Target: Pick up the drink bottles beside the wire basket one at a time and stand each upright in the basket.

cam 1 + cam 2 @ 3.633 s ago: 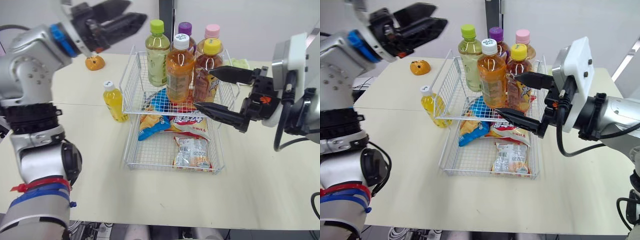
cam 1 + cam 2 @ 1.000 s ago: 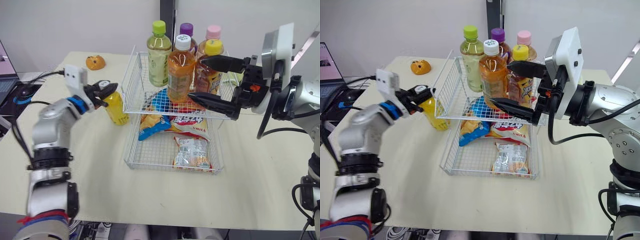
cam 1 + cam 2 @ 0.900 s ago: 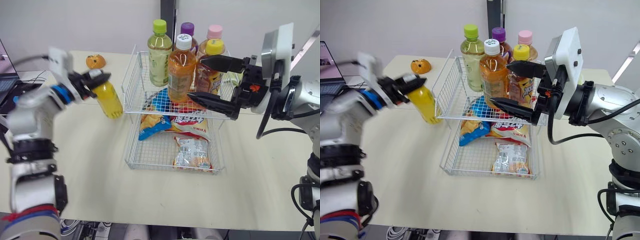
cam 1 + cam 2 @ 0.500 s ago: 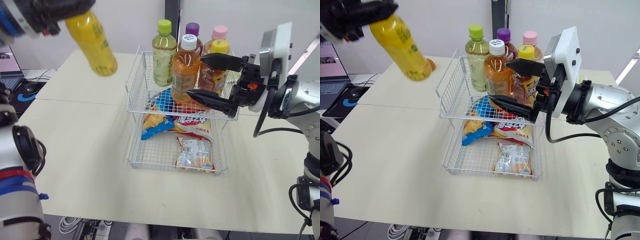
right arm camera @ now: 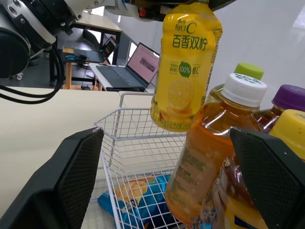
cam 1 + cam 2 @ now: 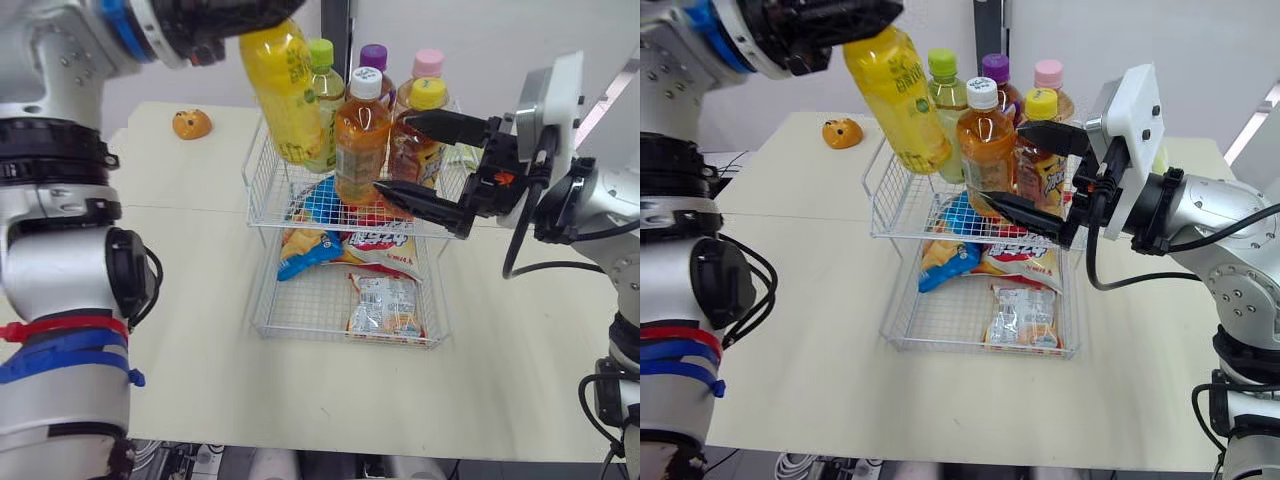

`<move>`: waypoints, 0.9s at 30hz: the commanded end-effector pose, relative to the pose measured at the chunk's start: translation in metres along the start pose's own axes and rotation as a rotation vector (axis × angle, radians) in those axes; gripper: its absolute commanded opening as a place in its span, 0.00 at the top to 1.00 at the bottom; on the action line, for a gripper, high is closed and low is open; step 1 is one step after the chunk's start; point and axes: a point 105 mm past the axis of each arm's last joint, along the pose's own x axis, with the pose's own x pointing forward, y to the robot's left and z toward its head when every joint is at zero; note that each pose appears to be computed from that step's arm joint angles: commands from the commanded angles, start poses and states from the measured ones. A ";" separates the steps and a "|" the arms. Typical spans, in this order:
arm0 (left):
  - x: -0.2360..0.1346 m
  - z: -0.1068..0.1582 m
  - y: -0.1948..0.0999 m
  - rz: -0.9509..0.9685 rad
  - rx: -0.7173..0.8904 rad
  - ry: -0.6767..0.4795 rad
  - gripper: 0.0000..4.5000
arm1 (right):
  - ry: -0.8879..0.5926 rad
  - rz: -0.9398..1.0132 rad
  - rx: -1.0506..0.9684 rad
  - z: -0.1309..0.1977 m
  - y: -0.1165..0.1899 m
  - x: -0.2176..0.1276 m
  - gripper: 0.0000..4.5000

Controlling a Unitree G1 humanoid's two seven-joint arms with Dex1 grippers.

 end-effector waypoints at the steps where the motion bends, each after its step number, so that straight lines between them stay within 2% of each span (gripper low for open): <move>1: 0.006 0.001 -0.005 -0.009 0.067 -0.009 0.70 | -0.037 -0.023 -0.045 0.015 0.001 -0.007 0.00; 5: 0.010 -0.017 0.000 0.004 0.086 0.023 0.70 | -0.027 -0.035 -0.046 0.016 0.002 -0.010 0.00; 13: 0.018 -0.029 0.003 -0.004 0.086 0.010 0.70 | -0.012 -0.042 -0.043 0.017 0.004 -0.013 0.00; 15: 0.019 -0.031 0.002 -0.009 0.080 0.010 0.53 | -0.008 -0.044 -0.043 0.017 0.004 -0.014 0.00; 17: 0.017 -0.030 0.001 -0.018 0.078 0.009 0.43 | -0.004 -0.045 -0.043 0.017 0.004 -0.014 0.00; 23: -0.001 -0.010 0.000 0.007 0.106 -0.001 0.00 | 0.010 -0.046 -0.044 0.016 0.003 -0.016 0.00; 27: -0.039 0.013 0.014 0.181 0.119 -0.049 0.00 | -0.005 -0.104 -0.057 0.020 -0.007 -0.020 0.00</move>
